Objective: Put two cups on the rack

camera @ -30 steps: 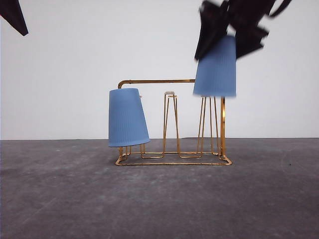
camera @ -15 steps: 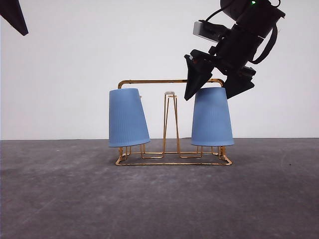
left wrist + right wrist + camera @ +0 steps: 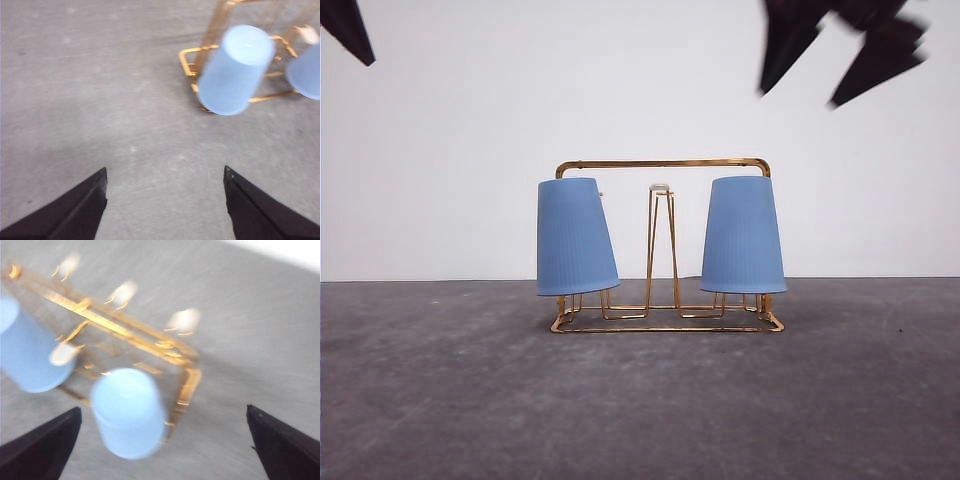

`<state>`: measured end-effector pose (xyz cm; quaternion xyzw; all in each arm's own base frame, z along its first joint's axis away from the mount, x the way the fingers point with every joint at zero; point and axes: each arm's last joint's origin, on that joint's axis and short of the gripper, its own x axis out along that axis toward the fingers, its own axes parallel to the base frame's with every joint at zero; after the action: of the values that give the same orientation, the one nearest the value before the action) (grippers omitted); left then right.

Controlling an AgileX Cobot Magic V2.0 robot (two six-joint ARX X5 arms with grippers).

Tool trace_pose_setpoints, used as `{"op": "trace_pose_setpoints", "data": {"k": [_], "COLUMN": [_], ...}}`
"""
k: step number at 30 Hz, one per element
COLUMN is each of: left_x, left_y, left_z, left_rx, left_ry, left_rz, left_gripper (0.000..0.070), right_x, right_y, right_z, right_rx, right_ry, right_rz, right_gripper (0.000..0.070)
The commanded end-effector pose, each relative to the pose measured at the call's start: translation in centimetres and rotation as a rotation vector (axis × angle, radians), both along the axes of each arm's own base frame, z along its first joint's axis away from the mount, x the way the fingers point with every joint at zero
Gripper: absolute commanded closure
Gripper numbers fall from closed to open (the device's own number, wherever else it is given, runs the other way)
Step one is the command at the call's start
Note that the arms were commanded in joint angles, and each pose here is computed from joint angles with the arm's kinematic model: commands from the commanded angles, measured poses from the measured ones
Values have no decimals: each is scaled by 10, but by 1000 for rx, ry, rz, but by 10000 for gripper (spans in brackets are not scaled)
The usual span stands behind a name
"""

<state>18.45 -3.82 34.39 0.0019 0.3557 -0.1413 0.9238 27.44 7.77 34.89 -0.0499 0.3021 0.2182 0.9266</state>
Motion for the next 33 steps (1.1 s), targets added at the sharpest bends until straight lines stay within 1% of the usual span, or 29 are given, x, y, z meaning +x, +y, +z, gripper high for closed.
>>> {"op": "trace_pose_setpoints", "data": {"k": [1,4,10,14,16,18,19,20,21,22,23,24,28,31,33], "left_x": [2,3,4,3,3,3,3,3,3,3,3,2,2,2,2], "left_y": [2,8,13,13,13,13,13,13,13,13,13,13,13,14,13], "left_z": [1,1,1,0,0,0,0,0,0,0,0,-1,-1,-2,-1], "left_rx": [7,17,20,19,17,14,12,9,6,5,6,6,7,-2,-4], "left_ry": [-8,-7,-2,1,1,3,3,5,7,10,16,23,27,38,31], "left_rz": [7,29,57,57,59,62,64,67,70,71,71,71,71,81,82], "left_gripper": [272,272,272,272,272,272,272,274,292,370,525,682,689,684,684], "right_x": [-12,-42,-95,-113,-117,-117,-117,-117,-117,-117,-117,-117,-116,-118,-118], "right_y": [-7,-24,-44,-47,-48,-48,-48,-48,-48,-48,-48,-48,-48,-48,-48], "right_z": [0,-10,-50,-67,-70,-70,-70,-71,-71,-71,-71,-70,-70,-71,-72], "right_rx": [6,8,68,91,93,92,92,92,92,92,91,90,92,115,116], "right_ry": [-1,-6,35,58,63,65,65,66,67,67,66,64,53,87,93], "right_rz": [-26,-88,-179,-202,-206,-206,-206,-206,-206,-205,-205,-204,-206,-224,-226], "right_gripper": [41,41,42,42,42,57,80,150,264,444,594,698,688,688,688]}}
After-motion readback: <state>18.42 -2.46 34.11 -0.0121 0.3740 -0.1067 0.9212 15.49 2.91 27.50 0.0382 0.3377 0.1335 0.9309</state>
